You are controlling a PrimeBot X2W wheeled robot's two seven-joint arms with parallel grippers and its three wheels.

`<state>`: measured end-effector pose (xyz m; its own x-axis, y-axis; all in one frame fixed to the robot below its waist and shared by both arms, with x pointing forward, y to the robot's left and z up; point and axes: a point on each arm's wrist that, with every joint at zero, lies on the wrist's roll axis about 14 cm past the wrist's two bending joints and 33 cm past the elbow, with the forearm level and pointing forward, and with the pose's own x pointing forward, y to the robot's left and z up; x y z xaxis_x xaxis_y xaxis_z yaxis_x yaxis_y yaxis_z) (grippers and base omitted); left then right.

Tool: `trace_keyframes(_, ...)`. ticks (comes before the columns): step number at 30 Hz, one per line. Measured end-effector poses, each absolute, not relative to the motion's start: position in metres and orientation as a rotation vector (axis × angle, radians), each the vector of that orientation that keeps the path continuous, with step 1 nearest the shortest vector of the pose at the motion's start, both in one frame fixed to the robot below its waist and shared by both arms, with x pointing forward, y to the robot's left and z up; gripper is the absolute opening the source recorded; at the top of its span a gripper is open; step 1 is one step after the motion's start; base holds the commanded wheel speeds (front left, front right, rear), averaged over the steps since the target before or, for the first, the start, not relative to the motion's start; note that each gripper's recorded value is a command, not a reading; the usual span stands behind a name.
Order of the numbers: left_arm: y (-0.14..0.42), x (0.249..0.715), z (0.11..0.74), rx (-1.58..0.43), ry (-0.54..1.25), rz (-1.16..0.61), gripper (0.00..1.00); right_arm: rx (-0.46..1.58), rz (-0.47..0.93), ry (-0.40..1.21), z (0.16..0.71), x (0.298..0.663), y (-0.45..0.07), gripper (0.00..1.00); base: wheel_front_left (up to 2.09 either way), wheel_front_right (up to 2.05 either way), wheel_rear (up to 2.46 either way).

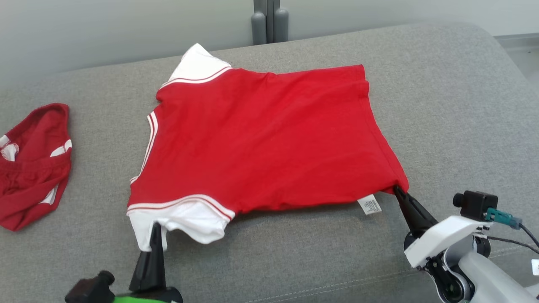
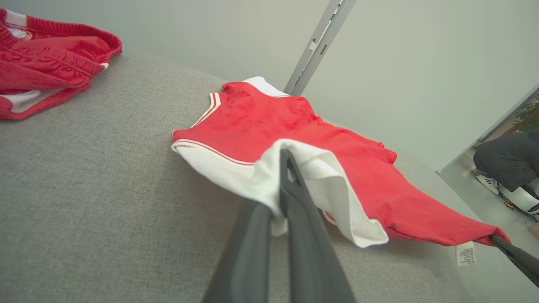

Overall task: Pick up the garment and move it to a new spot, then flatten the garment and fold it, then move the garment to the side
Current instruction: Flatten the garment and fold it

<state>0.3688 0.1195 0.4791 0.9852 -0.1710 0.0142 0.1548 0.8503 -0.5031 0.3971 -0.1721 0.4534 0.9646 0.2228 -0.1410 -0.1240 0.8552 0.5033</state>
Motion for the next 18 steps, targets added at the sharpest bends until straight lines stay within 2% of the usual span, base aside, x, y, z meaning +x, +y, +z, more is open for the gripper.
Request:
trace_keyframes(9,0.122,0.321,0.433,-0.53,0.187,-0.117,0.0,0.51,0.166,0.306,0.427,0.361,-0.178,0.0,0.0,0.0,0.0)
trace_keyframes(14,0.121,0.318,0.427,-0.52,0.207,-0.122,0.0,0.48,0.183,0.328,0.425,0.358,-0.175,0.0,0.0,0.0,0.0)
trace_keyframes(18,0.114,0.332,0.445,-0.492,0.148,-0.165,0.0,0.505,0.195,0.29,0.437,0.364,-0.167,0.0,0.0,0.0,0.0)
